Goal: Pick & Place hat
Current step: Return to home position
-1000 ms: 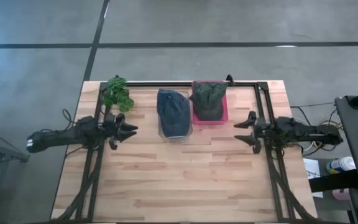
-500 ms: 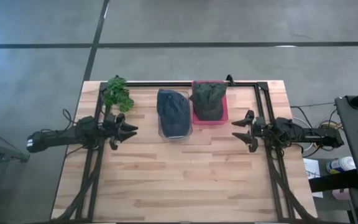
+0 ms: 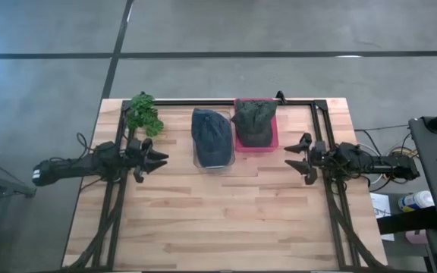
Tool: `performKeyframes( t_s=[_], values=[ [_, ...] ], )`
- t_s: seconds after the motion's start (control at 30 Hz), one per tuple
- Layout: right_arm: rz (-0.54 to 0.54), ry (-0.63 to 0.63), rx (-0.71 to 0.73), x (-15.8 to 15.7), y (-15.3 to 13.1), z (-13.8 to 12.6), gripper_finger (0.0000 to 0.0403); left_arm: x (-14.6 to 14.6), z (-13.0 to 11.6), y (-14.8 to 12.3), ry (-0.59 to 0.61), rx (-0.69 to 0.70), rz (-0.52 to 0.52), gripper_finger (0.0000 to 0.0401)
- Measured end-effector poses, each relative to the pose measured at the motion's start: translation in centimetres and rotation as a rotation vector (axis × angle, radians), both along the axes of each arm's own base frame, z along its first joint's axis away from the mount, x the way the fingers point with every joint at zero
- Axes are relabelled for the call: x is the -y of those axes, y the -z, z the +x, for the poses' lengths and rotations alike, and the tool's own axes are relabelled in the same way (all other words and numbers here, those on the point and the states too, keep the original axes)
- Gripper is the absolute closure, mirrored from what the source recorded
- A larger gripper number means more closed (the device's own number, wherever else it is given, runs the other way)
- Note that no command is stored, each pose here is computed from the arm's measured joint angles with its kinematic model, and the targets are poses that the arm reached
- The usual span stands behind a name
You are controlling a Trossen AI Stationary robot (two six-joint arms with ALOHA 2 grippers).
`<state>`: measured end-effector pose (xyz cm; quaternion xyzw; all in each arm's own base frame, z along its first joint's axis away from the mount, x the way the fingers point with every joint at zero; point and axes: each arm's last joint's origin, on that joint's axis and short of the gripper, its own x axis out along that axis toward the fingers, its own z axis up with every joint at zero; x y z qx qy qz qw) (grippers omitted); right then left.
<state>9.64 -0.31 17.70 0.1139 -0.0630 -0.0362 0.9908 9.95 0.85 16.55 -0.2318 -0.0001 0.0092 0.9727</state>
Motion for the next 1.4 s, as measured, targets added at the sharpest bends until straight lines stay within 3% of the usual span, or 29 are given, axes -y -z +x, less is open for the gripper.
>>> performKeyframes(
  t_s=[0.4, 0.8, 1.4],
  values=[
    [0.002, 0.012, -0.028, 0.1, 0.3, 0.0, 0.0154, 0.0, 0.0, 0.1, 0.000, -0.006, -0.001, 0.0268],
    [0.003, 0.121, -0.028, 1.1, 0.3, -0.1, 0.0154, 0.0, 0.0, 0.1, 0.000, -0.007, -0.001, 0.0268],
    [0.002, 0.119, -0.030, 1.1, 0.3, -0.1, 0.0154, 0.0, 0.0, 0.1, 0.000, -0.007, -0.001, 0.0268]
  ],
)
